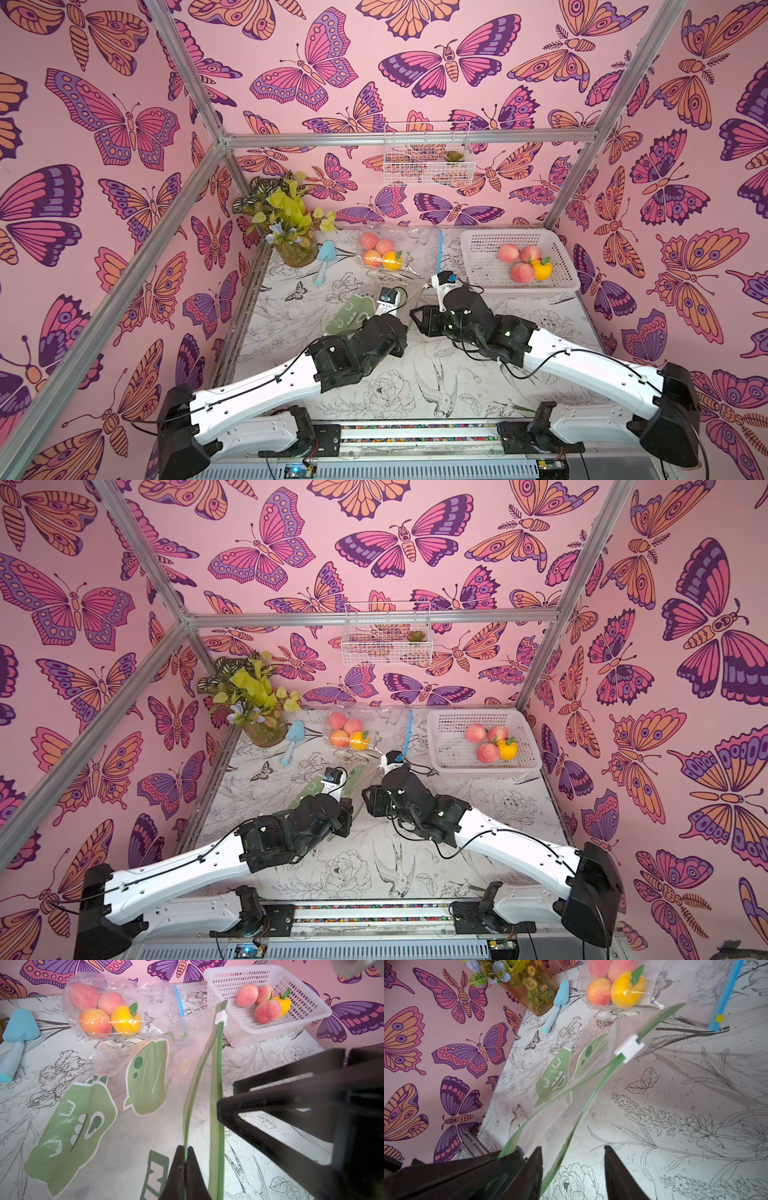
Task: Place the peach in a zip-top bag and seal the zipper
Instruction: Open the zipper of the food storage bag at the center of the board.
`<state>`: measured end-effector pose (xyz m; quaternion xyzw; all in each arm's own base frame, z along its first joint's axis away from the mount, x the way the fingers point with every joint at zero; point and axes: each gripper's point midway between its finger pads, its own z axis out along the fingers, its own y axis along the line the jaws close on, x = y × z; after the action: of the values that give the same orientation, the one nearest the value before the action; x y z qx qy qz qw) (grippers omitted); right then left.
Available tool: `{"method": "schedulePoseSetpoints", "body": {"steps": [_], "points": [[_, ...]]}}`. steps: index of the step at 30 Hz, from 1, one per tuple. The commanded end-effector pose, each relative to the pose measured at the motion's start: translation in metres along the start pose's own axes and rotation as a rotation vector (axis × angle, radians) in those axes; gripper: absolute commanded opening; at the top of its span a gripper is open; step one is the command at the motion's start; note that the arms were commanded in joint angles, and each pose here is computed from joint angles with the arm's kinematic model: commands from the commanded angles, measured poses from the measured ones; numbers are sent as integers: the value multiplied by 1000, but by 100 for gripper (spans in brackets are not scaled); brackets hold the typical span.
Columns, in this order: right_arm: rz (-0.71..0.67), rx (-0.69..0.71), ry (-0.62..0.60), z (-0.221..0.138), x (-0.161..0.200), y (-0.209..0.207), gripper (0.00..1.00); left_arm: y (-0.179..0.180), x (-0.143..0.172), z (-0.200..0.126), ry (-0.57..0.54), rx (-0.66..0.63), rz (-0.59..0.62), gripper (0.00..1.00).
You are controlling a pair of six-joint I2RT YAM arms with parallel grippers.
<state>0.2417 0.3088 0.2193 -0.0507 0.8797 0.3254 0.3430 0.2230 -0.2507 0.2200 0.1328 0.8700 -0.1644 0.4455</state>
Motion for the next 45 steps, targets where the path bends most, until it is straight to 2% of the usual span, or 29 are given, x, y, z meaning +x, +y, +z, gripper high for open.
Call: {"method": "schedulePoseSetpoints", "body": {"steps": [1, 5, 12, 15, 20, 24, 27, 30, 34, 36, 39, 45], "points": [[-20, -4, 36, 5, 8, 3, 48, -2, -11, -7, -23, 26, -11, 0], [-20, 16, 58, 16, 9, 4, 45, -10, -13, -10, -28, 77, -15, 0], [-39, 175, 105, 30, 8, -11, 40, -9, -34, -23, -88, 82, -60, 0], [-93, 256, 101, 27, 2, -17, 38, 3, -45, -28, -135, 14, -75, 0], [-200, 408, 123, 17, -6, -35, 24, 31, -63, -35, -197, -173, -42, 0], [-255, 470, 133, 8, -12, -41, 22, 43, -74, -38, -229, -277, 14, 0], [-287, 443, 143, 5, -16, -33, 22, 45, -81, -40, -237, -319, 59, 0], [-298, 370, 148, 8, -17, -19, 23, 40, -82, -37, -226, -303, 82, 0], [-282, 265, 155, 17, -14, -1, 34, 23, -76, -30, -187, -210, 85, 0], [-261, 221, 163, 21, -13, 6, 41, 18, -72, -27, -173, -180, 77, 0], [-231, 170, 179, 28, -10, 14, 47, 15, -69, -26, -161, -156, 44, 0], [-259, 194, 236, 33, 1, 8, 47, 18, -70, -29, -175, -153, -27, 0]]}}
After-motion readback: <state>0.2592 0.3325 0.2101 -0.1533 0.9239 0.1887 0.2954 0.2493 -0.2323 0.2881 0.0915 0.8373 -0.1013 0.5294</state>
